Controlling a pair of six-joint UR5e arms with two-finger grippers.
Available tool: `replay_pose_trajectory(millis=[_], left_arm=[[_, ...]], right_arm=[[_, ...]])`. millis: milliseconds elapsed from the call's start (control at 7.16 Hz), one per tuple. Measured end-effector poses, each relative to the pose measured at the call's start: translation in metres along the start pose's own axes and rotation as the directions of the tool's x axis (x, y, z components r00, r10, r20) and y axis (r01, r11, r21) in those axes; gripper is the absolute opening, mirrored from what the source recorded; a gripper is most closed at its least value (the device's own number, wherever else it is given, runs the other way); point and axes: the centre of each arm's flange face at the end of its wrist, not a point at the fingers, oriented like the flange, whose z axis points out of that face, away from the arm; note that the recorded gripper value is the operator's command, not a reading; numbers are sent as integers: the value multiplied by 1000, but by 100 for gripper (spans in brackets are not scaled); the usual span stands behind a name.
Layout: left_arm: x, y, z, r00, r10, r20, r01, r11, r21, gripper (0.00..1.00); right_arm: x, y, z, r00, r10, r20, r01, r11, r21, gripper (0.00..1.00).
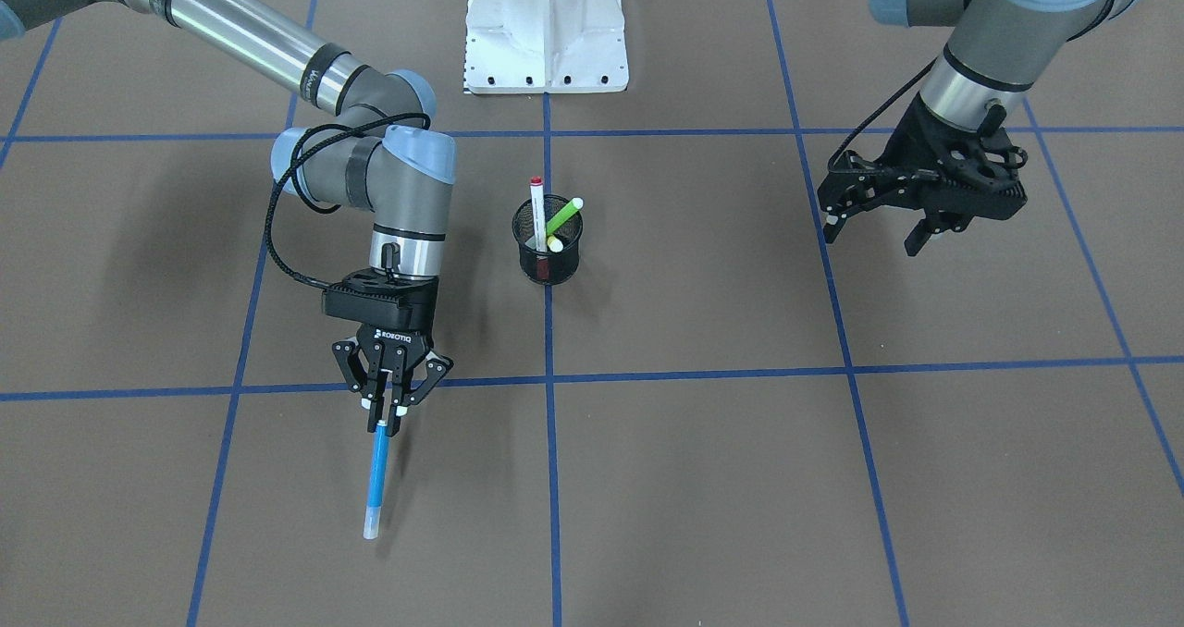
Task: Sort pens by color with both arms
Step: 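Carry the blue highlighter farther from the robot and release it on the table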
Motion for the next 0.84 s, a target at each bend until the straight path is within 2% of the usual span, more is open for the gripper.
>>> replay_pose_trajectory(millis=[140, 279, 559, 838], left_arm=[[0, 0, 0, 1000, 0, 1, 0, 1000, 2, 100], [0, 0, 0, 1000, 0, 2, 0, 1000, 2, 100], [0, 0, 0, 1000, 0, 2, 0, 1000, 3, 100], [0, 0, -1, 1000, 0, 1, 0, 1000, 3, 100]], right_arm=[[2, 5, 3, 1000, -1, 0, 1, 1000, 6, 72], [2, 7, 4, 1000, -1, 2, 1, 1000, 6, 97], [-2, 7, 1, 1000, 4, 12, -4, 1000, -6, 99], [-7, -2, -2, 999, 25, 45, -22, 997, -73, 99]])
